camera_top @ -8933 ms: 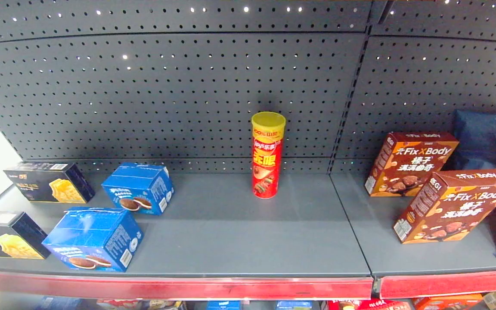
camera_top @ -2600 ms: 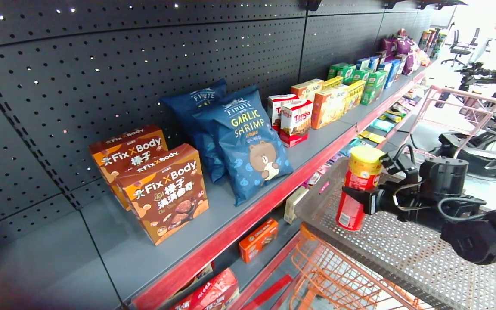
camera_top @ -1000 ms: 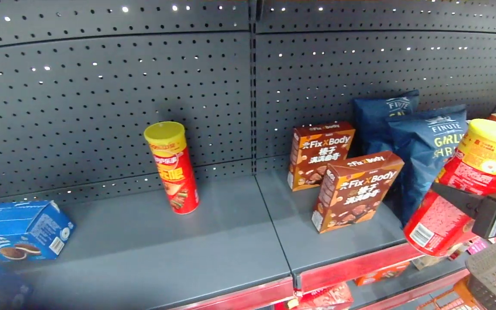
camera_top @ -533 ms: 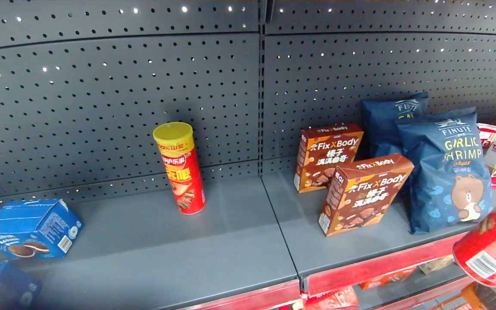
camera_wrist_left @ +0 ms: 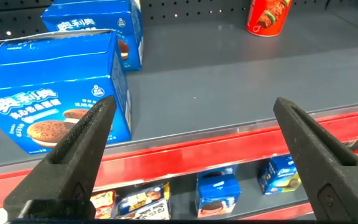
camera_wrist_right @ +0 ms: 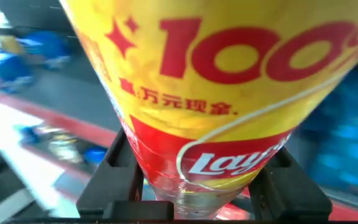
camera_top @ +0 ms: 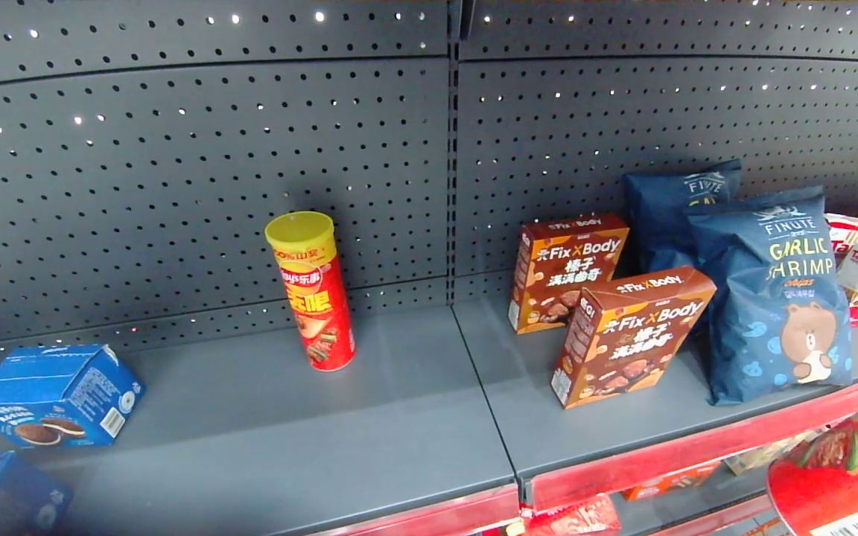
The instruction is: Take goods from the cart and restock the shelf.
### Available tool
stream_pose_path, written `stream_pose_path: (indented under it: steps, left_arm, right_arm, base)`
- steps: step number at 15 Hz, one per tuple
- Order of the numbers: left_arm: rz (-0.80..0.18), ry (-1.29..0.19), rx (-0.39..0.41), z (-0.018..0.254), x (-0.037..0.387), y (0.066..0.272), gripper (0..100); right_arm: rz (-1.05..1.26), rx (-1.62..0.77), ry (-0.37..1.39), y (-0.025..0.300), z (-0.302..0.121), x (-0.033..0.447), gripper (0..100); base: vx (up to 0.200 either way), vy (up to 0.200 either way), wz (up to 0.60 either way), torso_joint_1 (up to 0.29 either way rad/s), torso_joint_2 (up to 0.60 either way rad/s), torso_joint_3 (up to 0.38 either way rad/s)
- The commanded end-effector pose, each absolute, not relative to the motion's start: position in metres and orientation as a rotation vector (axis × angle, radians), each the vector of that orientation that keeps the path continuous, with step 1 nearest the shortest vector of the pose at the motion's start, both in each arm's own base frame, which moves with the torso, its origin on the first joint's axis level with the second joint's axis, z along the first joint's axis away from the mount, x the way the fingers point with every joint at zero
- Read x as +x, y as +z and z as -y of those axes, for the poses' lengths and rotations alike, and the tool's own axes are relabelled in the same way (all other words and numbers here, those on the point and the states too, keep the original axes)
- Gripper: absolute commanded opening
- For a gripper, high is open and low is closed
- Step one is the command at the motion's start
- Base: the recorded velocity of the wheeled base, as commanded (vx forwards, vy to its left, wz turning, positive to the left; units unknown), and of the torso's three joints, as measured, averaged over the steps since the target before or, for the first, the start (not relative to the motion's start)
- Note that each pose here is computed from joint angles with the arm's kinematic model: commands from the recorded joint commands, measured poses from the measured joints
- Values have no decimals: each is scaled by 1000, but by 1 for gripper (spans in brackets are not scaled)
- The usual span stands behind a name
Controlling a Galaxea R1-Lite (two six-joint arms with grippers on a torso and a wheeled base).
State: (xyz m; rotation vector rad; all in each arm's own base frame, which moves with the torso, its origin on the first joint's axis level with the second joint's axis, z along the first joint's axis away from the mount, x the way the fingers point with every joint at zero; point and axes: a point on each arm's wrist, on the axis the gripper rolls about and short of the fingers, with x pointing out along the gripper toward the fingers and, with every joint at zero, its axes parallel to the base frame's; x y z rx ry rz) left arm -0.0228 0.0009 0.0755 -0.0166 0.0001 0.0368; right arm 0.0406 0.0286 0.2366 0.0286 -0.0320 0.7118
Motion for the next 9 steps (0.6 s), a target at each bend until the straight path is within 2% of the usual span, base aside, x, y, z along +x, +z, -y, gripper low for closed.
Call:
stream_pose_path:
  steps: [1, 9]
  left_arm:
    - [0, 37, -17, -1, -23, 75, 100]
    - [-1, 9, -9, 0, -23, 76, 100]
  right_arm:
    - [26, 46, 835, 239, -34, 38, 0]
    - [-119, -7, 880, 223, -43, 45, 0]
  base:
    - [0, 0, 0, 0, 0, 0]
    - [0, 0, 0, 0, 0, 0]
